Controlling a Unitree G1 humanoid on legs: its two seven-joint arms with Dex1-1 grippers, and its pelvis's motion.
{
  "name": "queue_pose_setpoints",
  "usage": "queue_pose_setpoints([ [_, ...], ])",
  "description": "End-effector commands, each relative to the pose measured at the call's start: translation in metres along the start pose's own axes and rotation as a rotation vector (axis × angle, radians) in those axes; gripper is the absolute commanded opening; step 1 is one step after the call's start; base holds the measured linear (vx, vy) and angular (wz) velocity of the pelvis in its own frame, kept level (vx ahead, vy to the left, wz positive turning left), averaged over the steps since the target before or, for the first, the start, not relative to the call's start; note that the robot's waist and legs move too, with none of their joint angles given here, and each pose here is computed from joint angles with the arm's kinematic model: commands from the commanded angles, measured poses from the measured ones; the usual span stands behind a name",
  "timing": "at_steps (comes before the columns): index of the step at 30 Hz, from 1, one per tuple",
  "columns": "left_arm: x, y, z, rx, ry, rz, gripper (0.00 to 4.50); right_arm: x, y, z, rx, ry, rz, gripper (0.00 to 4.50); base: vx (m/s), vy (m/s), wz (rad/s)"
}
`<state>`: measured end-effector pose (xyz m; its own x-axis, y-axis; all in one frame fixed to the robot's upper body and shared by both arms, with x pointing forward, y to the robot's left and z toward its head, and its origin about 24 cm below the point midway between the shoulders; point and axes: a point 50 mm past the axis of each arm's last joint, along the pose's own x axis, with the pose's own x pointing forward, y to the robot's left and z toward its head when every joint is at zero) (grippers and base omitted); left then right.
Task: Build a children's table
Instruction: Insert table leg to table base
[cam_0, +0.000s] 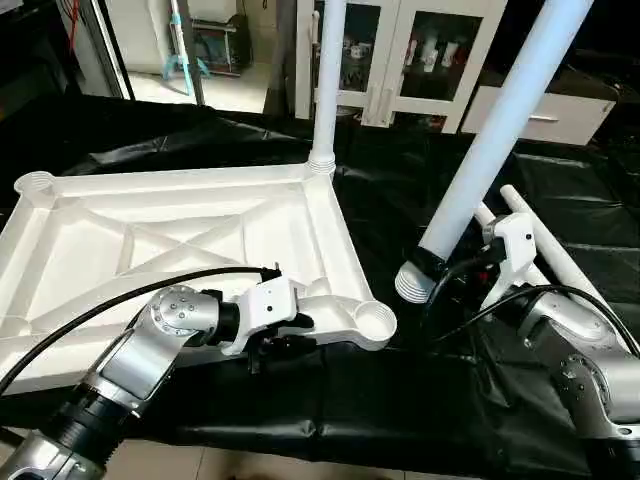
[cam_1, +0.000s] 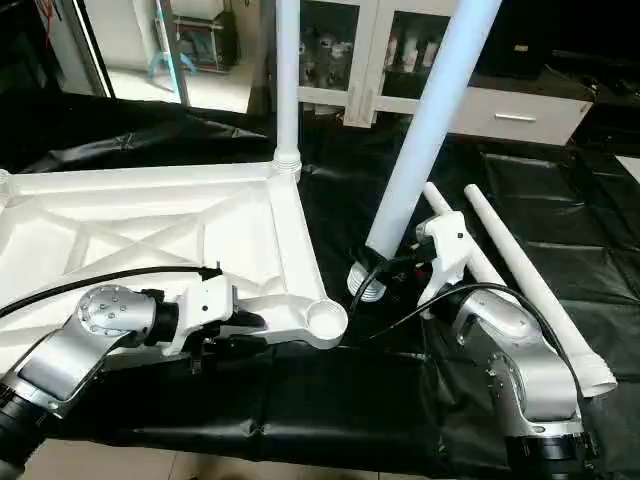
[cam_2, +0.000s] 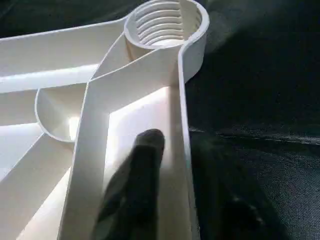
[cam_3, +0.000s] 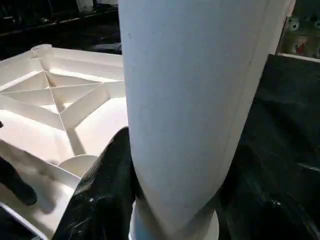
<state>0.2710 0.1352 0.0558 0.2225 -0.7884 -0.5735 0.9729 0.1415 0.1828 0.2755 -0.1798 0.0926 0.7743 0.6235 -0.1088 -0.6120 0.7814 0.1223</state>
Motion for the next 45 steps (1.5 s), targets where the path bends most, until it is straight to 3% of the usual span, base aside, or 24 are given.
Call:
queue_pose_setpoints([
  [1,0.004,-0.007,-0.015,-0.029,0.075,-0.040,0.77,0.001,0.000,0.011,-0.001,-0.036,0.004,1.86,0.000,0.000,0.00],
  [6,0.003,-0.012,-0.016,-0.023,0.106,-0.093,0.40,0.011,0.002,0.016,0.066,-0.027,0.056,1.86,0.000,0.000,0.00],
  [8,0.004,-0.013,-0.016,-0.021,0.111,-0.103,0.15,0.016,0.005,0.016,0.054,0.000,0.087,1.86,0.000,0.000,0.00],
  [15,0.006,-0.010,-0.014,0.002,0.151,-0.116,0.03,0.031,0.013,0.016,0.030,0.090,0.194,1.86,0.000,0.000,0.00],
  [21,0.009,-0.003,-0.006,0.003,0.116,-0.091,0.03,0.030,0.018,0.007,0.106,0.137,0.269,1.86,0.000,0.000,0.00],
  [23,0.010,-0.002,-0.004,0.001,0.115,-0.088,0.03,0.027,0.022,0.006,0.183,0.138,0.318,1.86,0.000,0.000,0.00],
  [25,0.010,-0.002,-0.003,0.004,0.112,-0.082,0.03,0.025,0.023,0.004,0.204,0.148,0.342,1.86,0.000,0.000,0.00],
  [31,0.012,0.001,-0.002,0.011,0.109,-0.070,0.03,0.021,0.023,-0.002,0.194,0.175,0.366,1.86,0.000,0.000,0.00],
  [37,0.012,0.003,-0.001,0.019,0.113,-0.065,0.03,0.020,0.017,-0.005,0.119,0.162,0.306,1.86,0.000,0.000,0.00],
  [45,0.012,0.004,0.000,0.022,0.114,-0.071,0.03,0.022,0.013,-0.010,0.126,0.148,0.282,1.86,0.000,0.000,0.00],
])
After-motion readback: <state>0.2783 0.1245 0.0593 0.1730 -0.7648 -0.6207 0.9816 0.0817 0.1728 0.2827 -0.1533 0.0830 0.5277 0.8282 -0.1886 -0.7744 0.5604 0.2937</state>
